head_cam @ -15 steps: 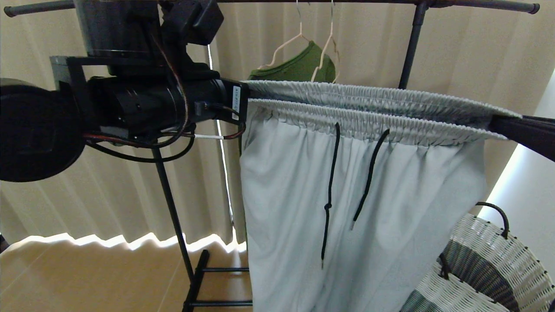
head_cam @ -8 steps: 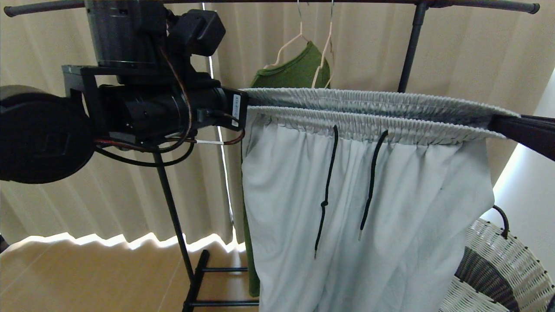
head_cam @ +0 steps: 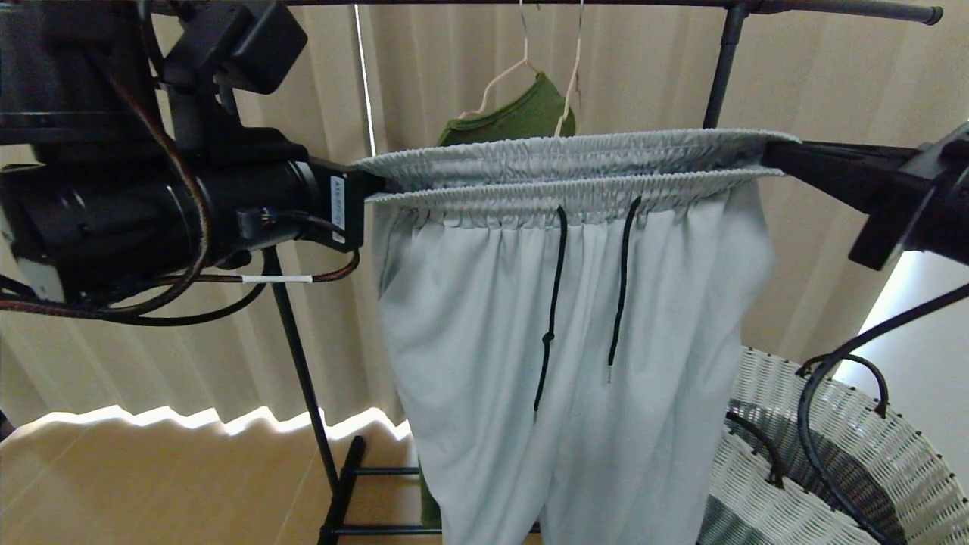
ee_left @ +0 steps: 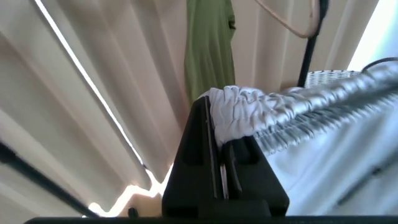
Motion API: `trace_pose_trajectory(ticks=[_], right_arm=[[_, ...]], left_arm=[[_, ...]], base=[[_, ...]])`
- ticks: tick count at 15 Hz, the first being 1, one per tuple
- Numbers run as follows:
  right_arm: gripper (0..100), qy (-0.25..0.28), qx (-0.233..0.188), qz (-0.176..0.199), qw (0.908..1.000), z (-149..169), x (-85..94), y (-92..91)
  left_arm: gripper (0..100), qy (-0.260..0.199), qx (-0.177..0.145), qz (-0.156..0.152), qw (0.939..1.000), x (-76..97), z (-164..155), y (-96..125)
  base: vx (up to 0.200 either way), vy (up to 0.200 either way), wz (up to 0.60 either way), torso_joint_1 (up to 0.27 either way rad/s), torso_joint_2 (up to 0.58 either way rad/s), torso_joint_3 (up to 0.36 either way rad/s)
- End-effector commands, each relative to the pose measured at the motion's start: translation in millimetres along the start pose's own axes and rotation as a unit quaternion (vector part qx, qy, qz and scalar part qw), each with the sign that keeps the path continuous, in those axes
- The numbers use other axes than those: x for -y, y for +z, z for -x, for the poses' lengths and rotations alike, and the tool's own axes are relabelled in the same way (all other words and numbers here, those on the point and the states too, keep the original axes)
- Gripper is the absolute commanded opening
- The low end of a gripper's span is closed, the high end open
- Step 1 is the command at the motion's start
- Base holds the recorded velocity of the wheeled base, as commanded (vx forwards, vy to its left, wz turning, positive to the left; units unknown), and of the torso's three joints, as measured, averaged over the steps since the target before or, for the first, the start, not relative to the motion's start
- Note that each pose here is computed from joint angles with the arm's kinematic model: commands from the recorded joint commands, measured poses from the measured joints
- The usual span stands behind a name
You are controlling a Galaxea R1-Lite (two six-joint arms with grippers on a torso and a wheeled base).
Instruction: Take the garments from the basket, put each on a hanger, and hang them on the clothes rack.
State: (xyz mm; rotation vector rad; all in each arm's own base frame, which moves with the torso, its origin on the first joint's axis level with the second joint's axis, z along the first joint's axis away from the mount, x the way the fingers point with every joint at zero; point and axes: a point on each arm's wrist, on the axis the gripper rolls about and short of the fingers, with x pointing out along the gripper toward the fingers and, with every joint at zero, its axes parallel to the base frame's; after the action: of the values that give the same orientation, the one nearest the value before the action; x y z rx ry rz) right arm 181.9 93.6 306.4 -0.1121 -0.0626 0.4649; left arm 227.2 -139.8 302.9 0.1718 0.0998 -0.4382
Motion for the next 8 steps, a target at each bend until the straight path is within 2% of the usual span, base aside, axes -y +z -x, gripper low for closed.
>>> trace_pose_trajectory(ticks=[1,4,8], right_arm=[[0,0.002,-0.013,0.000,0.9999,-33.0,-1.4,-10.3],[0,0.001,-0.001,0.000,1.0000,-49.2,-1.8,-12.2],[0,-0.001,0.013,0.000,0.9999,-57.0,-2.1,-14.2]], left_arm=[[0,-0.011,0.015,-0.003,0.9998,1.1,31.6,2.8],[0,-0.048,0.006,-0.008,0.9988,8.7,55.8,-4.3],[0,-0.079,0.003,-0.022,0.9967,15.8,72.9,-12.4]], base=[[0.000,0.000,0.00,0.000,0.00,0.000],[0.000,0.000,0.00,0.000,0.00,0.000],[0.000,0.000,0.00,0.000,0.00,0.000]])
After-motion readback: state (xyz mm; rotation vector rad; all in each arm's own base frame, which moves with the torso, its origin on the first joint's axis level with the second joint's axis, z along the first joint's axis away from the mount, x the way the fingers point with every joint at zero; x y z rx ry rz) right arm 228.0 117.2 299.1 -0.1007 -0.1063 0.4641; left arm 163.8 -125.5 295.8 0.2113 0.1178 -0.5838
